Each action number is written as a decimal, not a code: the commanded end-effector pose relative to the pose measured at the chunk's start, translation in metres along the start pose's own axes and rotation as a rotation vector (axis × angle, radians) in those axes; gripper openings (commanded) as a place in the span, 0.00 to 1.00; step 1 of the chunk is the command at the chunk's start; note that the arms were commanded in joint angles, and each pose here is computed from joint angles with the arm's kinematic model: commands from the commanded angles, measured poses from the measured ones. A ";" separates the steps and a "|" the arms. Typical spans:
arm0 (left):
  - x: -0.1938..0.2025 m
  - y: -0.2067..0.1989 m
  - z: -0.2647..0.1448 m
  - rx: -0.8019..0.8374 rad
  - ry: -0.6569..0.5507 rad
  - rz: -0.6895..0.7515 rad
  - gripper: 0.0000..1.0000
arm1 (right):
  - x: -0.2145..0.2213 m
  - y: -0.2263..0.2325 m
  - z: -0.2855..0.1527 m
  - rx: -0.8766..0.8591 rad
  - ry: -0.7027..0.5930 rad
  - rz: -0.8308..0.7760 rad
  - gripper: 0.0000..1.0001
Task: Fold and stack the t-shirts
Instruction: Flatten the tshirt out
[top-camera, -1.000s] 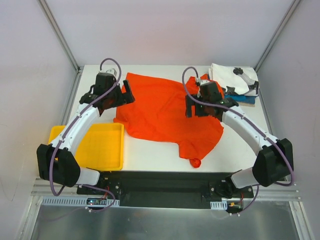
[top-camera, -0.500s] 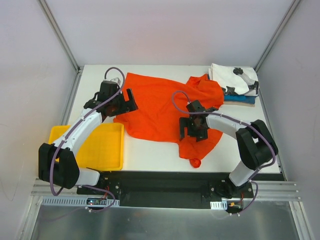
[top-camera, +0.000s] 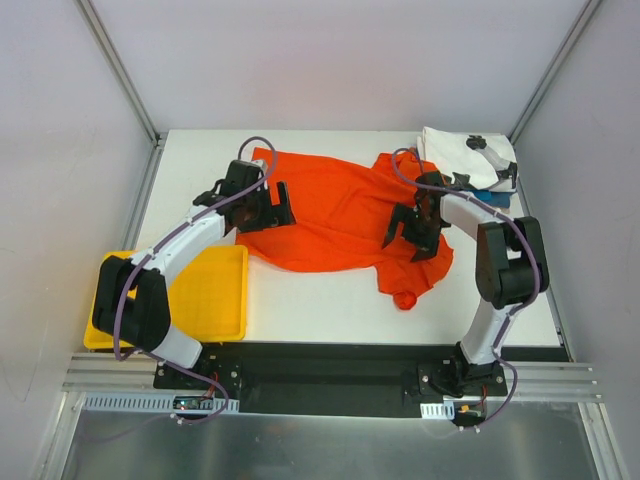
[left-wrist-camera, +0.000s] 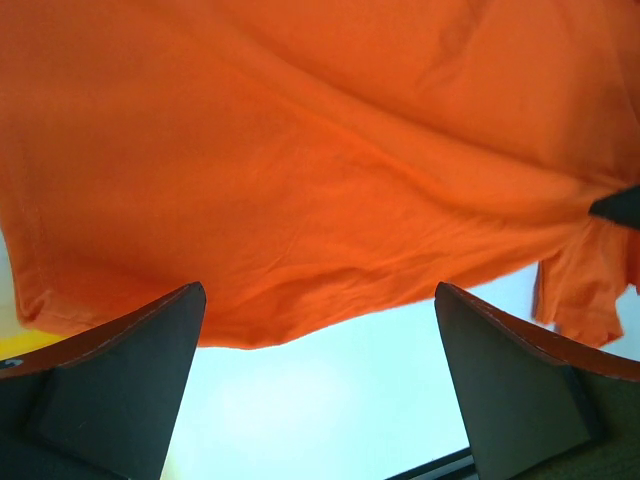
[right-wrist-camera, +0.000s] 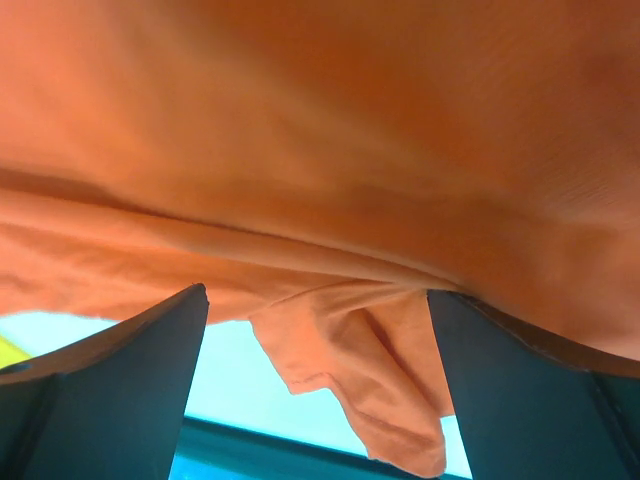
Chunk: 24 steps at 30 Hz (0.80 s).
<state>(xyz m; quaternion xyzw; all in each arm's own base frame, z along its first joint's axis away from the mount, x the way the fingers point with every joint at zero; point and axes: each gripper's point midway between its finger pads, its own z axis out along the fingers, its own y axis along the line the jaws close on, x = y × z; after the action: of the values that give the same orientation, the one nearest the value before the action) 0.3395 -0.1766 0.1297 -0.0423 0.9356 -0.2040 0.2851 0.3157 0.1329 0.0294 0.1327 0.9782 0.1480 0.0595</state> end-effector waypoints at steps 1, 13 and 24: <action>-0.012 -0.029 0.005 0.076 -0.001 0.026 0.99 | -0.034 -0.062 -0.014 0.199 -0.043 0.069 0.96; 0.025 -0.048 0.028 0.130 0.126 0.037 0.99 | -0.038 -0.077 -0.062 0.212 -0.180 -0.024 0.96; 0.048 -0.036 0.006 0.121 0.106 0.031 0.99 | 0.065 -0.091 -0.068 0.355 -0.122 -0.110 0.93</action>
<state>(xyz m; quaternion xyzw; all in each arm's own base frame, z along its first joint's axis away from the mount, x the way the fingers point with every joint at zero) 0.3049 -0.2217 0.0917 -0.0006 0.9476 -0.2417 0.2090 0.2658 0.0569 0.0876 0.0919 0.9805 0.0051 0.1736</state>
